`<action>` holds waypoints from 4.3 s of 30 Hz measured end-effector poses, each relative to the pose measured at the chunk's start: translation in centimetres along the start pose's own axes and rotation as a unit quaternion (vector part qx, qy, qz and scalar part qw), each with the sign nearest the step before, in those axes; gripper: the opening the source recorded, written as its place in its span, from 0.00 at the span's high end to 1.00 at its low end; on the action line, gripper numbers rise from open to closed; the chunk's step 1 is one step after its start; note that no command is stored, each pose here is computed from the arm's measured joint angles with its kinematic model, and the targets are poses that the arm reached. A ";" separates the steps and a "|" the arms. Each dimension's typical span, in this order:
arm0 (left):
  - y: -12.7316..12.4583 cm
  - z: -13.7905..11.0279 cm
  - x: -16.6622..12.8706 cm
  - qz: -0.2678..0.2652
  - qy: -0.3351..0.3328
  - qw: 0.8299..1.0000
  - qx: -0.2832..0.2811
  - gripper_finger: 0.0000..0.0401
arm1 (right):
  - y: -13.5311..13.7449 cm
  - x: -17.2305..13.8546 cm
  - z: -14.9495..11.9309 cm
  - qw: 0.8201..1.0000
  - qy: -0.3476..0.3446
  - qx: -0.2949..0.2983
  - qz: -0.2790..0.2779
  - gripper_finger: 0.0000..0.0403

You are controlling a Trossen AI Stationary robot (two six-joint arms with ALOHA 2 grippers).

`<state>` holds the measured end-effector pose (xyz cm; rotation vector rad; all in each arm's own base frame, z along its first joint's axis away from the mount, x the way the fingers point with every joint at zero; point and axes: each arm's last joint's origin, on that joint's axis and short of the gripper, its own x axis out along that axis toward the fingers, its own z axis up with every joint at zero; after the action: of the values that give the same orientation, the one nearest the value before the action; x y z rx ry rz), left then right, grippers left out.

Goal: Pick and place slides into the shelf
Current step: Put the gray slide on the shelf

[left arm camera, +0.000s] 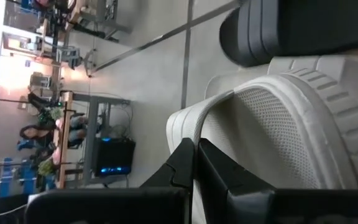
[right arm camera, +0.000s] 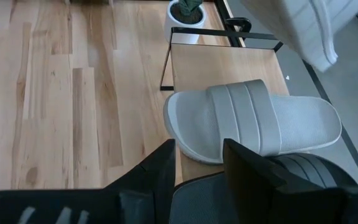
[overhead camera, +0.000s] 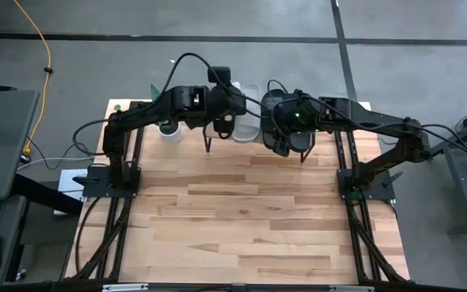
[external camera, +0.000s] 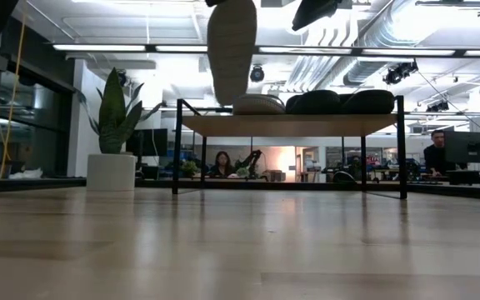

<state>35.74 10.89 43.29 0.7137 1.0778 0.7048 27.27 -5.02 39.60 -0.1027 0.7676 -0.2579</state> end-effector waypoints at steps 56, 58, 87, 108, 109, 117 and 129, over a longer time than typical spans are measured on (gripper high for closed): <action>4.8 -1.6 -1.9 0.017 -0.058 0.995 -0.075 1.00 | -3.9 -0.9 1.5 0.969 -0.119 0.200 0.086 0.69; 4.3 -1.6 -1.7 -0.007 -0.062 0.994 -0.094 1.00 | -3.7 -0.9 1.5 0.967 -0.120 0.204 0.090 0.69; -0.3 -3.0 4.8 -0.074 0.029 0.995 -0.061 1.00 | -2.9 -1.0 1.7 0.966 -0.118 0.198 0.118 0.69; -1.0 -2.7 4.3 -0.094 0.017 0.995 -0.017 1.00 | -5.2 -0.8 0.9 0.963 -0.104 0.222 0.113 0.69; -1.0 -2.7 4.2 -0.092 0.019 0.995 -0.016 1.00 | -5.3 -0.8 0.9 0.963 -0.105 0.223 0.111 0.69; -1.0 -2.8 3.9 -0.037 0.055 0.998 0.001 1.00 | -5.5 -0.8 0.8 0.963 -0.106 0.221 0.108 0.69; -3.1 -1.2 1.4 -0.010 0.044 0.999 0.024 1.00 | -5.5 -0.8 0.8 0.963 -0.106 0.221 0.109 0.69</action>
<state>35.50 10.40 39.68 0.7181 1.1842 0.7004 26.19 -10.10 41.76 0.3703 0.4886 -0.1987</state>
